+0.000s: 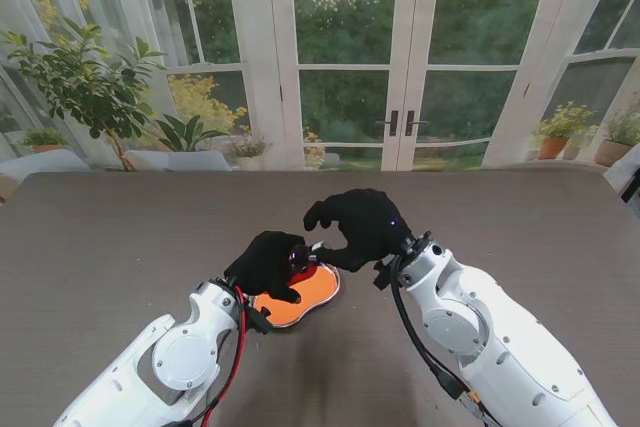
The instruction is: Collect the cotton balls from the tray into a sample bottle
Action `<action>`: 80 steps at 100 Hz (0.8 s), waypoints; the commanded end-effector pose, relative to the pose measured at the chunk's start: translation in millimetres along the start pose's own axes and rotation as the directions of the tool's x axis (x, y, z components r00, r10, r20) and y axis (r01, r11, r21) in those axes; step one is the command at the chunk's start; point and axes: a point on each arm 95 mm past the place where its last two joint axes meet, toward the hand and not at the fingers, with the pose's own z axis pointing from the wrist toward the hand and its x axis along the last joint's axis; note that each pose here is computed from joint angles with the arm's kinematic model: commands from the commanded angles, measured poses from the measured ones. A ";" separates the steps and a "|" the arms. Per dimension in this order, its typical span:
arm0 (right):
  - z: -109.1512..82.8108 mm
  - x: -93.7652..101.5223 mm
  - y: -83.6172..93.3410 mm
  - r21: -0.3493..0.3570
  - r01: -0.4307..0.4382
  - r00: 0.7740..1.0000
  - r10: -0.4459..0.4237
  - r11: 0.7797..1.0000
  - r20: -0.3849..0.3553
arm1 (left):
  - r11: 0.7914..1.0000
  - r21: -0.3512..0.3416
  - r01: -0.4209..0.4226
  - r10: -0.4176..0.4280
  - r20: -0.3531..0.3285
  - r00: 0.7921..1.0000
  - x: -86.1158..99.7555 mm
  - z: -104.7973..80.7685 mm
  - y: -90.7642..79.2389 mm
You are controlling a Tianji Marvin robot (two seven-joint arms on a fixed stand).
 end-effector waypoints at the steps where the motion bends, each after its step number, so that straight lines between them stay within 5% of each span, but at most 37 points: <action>1: -2.0 7.4 -2.2 0.001 -0.026 0.999 0.026 1.000 -0.022 | 1.000 -0.007 0.015 -0.015 0.002 1.000 2.5 0.8 3.7; 80: 1.2 19.7 -30.3 -0.021 -0.142 0.989 0.141 0.990 -0.031 | 1.000 0.019 0.019 -0.019 -0.019 1.000 6.3 6.8 -0.4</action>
